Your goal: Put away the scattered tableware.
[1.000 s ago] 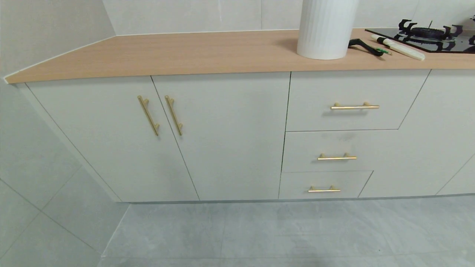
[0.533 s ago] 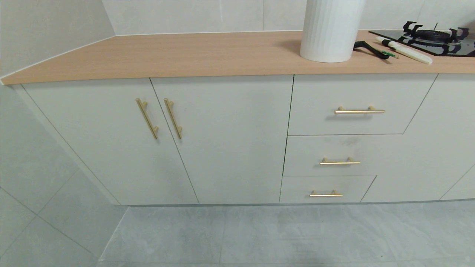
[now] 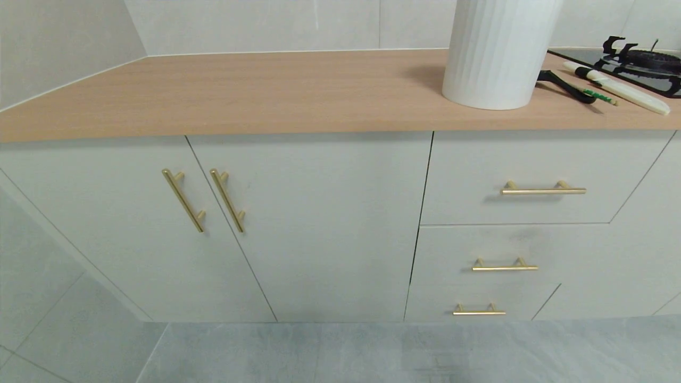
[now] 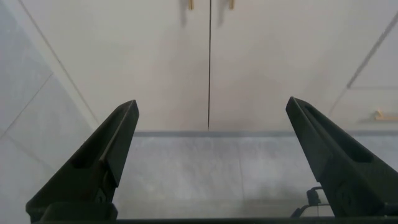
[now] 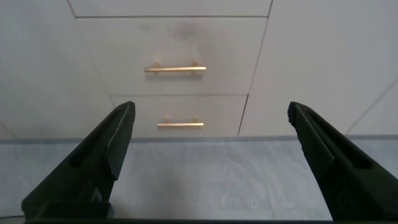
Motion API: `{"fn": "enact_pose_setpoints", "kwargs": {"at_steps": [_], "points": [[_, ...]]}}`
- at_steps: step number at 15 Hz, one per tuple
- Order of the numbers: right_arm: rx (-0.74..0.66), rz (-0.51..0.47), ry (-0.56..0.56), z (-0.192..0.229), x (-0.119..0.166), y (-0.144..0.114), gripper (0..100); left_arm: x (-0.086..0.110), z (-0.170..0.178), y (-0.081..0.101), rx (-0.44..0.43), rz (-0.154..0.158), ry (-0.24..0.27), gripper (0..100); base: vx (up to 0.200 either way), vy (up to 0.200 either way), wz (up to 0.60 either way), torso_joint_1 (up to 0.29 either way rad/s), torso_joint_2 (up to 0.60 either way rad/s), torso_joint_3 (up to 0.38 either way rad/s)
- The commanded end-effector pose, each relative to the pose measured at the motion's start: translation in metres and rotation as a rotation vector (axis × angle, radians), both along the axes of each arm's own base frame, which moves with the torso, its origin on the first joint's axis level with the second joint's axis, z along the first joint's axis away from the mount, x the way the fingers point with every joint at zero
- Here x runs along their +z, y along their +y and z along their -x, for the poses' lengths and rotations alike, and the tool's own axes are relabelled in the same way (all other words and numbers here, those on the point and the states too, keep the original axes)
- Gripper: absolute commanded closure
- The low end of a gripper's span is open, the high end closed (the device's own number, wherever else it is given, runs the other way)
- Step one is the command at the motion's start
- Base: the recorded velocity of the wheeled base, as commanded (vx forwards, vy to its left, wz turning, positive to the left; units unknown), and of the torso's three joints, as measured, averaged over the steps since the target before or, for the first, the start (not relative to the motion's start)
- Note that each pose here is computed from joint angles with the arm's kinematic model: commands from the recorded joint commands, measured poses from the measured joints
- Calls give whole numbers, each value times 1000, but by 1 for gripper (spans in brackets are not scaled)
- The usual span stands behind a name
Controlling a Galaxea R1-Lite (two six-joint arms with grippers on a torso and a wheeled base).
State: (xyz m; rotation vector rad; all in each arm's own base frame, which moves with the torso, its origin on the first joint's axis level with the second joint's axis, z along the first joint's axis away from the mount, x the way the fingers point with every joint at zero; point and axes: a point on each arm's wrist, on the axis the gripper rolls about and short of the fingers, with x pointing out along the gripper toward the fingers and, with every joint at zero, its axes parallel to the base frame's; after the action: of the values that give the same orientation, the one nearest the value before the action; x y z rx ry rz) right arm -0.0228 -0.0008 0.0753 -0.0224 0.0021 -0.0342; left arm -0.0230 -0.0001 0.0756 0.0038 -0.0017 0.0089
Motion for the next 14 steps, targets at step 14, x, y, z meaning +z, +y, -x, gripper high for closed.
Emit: {"fn": "enact_pose_setpoints", "kwargs": {"at_steps": [14], "points": [[53, 11, -14, 3, 64, 0, 0, 0, 0, 0, 0, 1, 2, 0, 0, 0, 0, 0, 0, 0]]}}
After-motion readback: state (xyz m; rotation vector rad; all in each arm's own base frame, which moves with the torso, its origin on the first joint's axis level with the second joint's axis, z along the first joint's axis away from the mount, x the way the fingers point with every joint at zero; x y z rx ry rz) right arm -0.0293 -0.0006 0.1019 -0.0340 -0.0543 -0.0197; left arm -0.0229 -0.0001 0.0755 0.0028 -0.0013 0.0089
